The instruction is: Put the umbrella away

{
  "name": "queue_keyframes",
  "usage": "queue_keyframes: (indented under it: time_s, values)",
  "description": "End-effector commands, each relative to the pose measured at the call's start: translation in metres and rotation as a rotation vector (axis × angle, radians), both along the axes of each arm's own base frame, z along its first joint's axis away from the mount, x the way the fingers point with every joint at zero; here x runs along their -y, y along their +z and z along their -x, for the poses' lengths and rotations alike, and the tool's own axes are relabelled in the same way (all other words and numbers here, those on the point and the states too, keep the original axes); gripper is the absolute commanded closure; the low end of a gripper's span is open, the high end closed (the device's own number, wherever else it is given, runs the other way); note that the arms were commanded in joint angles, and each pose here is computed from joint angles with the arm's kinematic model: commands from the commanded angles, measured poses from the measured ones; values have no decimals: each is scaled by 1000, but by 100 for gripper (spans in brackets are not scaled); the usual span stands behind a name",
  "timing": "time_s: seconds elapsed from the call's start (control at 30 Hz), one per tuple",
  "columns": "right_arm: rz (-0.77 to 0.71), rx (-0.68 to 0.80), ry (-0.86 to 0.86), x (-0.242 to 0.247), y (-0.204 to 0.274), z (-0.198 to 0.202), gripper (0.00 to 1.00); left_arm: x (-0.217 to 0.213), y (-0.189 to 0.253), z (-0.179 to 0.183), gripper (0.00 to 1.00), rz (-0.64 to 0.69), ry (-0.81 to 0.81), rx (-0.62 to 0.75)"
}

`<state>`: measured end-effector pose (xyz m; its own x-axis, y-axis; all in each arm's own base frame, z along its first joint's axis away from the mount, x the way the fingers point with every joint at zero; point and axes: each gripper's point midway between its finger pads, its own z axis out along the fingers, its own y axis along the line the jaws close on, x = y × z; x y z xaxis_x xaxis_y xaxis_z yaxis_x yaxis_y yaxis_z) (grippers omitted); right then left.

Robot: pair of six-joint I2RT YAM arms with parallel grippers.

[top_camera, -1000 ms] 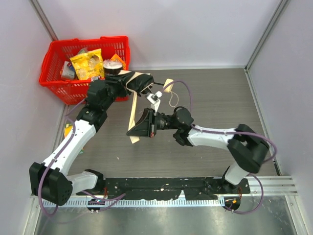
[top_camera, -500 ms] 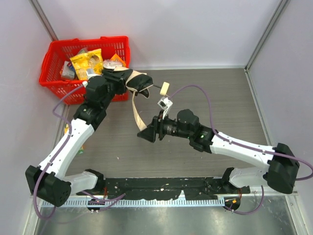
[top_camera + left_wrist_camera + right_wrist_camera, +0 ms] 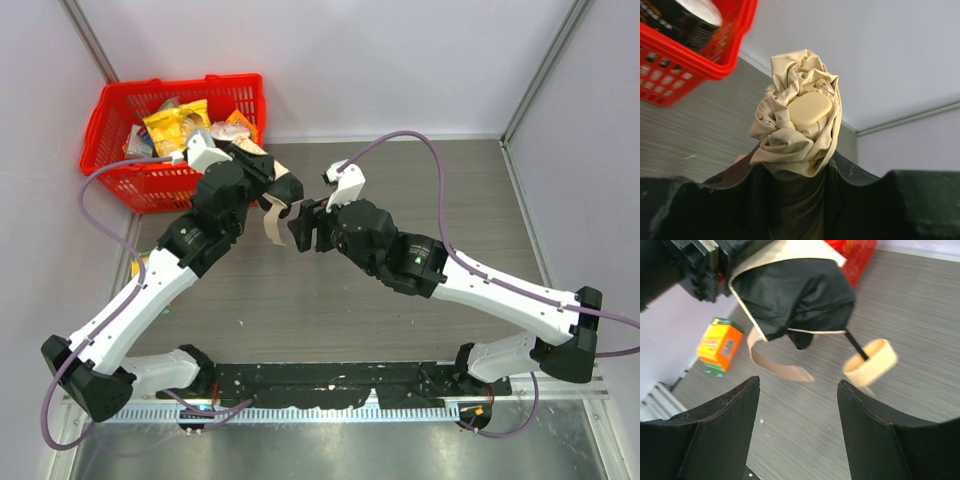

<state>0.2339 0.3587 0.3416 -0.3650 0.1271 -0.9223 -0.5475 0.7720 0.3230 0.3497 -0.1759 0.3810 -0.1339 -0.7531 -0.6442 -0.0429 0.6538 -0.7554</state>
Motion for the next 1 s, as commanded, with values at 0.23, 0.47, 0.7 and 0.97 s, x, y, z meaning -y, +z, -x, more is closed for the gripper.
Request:
queue_keyframes:
  time_s: [0.23, 0.47, 0.7, 0.97]
  values:
    - [129, 166, -4, -16, 10, -23, 31, -31, 11, -3, 100, -191, 194, 2]
    - [46, 229, 28, -43, 34, -30, 46, -30, 0, -2, 100, -182, 191, -38]
    - [32, 244, 83, -51, 37, -24, 41, -30, -3, -1, 100, -191, 194, -48]
    - [9, 251, 87, -38, 47, -16, 39, -32, -3, 0, 100, -184, 195, -49]
